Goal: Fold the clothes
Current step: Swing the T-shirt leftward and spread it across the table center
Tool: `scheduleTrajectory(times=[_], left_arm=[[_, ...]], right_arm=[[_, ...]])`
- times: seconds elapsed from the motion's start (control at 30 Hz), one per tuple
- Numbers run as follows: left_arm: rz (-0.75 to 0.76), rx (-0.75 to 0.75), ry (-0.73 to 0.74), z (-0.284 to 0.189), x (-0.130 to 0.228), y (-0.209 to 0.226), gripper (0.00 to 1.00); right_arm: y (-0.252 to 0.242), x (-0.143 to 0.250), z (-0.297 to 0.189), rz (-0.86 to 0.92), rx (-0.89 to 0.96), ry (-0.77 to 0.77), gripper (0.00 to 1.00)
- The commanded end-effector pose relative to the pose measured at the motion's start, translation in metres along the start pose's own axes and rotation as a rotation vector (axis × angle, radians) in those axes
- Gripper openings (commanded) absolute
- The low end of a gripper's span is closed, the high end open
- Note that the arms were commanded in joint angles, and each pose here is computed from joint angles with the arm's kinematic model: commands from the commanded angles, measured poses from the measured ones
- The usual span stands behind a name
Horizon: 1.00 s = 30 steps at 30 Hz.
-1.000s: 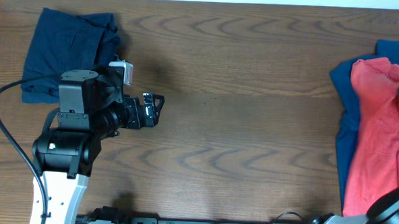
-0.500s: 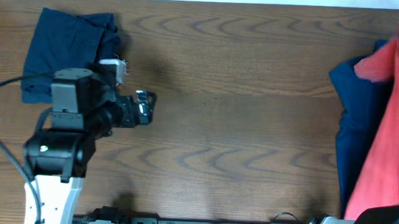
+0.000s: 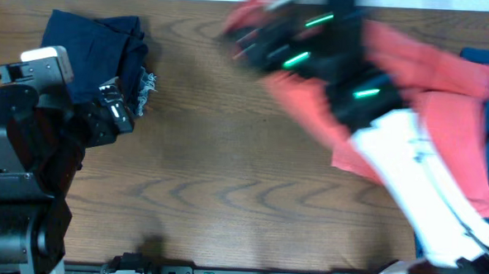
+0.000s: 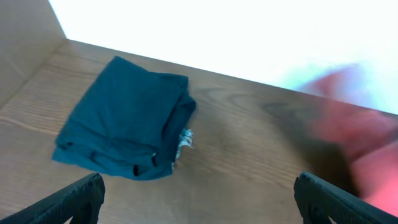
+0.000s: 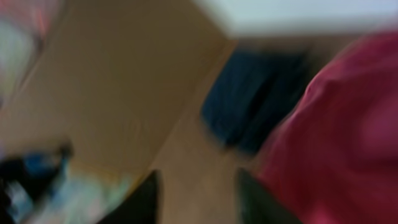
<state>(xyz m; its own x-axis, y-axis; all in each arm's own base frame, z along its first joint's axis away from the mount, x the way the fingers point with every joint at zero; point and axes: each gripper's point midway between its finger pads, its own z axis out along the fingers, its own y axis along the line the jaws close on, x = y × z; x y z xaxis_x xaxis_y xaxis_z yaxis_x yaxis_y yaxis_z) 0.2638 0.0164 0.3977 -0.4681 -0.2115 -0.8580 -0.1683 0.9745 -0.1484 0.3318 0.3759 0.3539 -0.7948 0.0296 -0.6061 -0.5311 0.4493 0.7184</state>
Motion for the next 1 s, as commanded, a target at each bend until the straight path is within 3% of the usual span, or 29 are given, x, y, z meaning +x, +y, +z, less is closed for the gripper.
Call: scheduleTrajectory(times=[0.0,0.1,0.3,0.57,0.7,0.77,0.87,0.97], left_arm=[[0.005,-0.057,-0.004,-0.001,-0.002,0.010,0.98],[0.006,-0.058,0.002,-0.001,-0.001,0.010,0.98],[0.007,0.000,0.065,0.011,0.009,-0.001,0.98],[0.105,0.262,0.462,0.075,0.081,-0.055,0.99],[0.162,0.302,0.663,0.118,0.123,-0.076,0.97],[0.206,0.313,0.755,0.138,0.146,-0.084,0.85],[0.231,0.287,0.881,0.168,0.180,-0.087,0.84],[0.225,0.265,0.984,0.200,0.213,-0.086,0.58]], right_arm=[[-0.003,0.023,0.019,-0.082,0.067,0.047,0.59],[-0.024,0.020,0.010,-0.099,0.146,0.049,0.66],[-0.072,-0.005,-0.048,-0.086,0.292,0.014,0.67],[-0.145,-0.022,-0.166,0.097,0.556,-0.071,0.66],[-0.165,-0.018,-0.212,0.180,0.642,-0.100,0.66],[-0.175,-0.012,-0.230,0.231,0.679,-0.106,0.67],[-0.192,-0.005,-0.254,0.304,0.741,-0.111,0.70],[-0.214,0.004,-0.285,0.375,0.853,-0.130,0.73]])
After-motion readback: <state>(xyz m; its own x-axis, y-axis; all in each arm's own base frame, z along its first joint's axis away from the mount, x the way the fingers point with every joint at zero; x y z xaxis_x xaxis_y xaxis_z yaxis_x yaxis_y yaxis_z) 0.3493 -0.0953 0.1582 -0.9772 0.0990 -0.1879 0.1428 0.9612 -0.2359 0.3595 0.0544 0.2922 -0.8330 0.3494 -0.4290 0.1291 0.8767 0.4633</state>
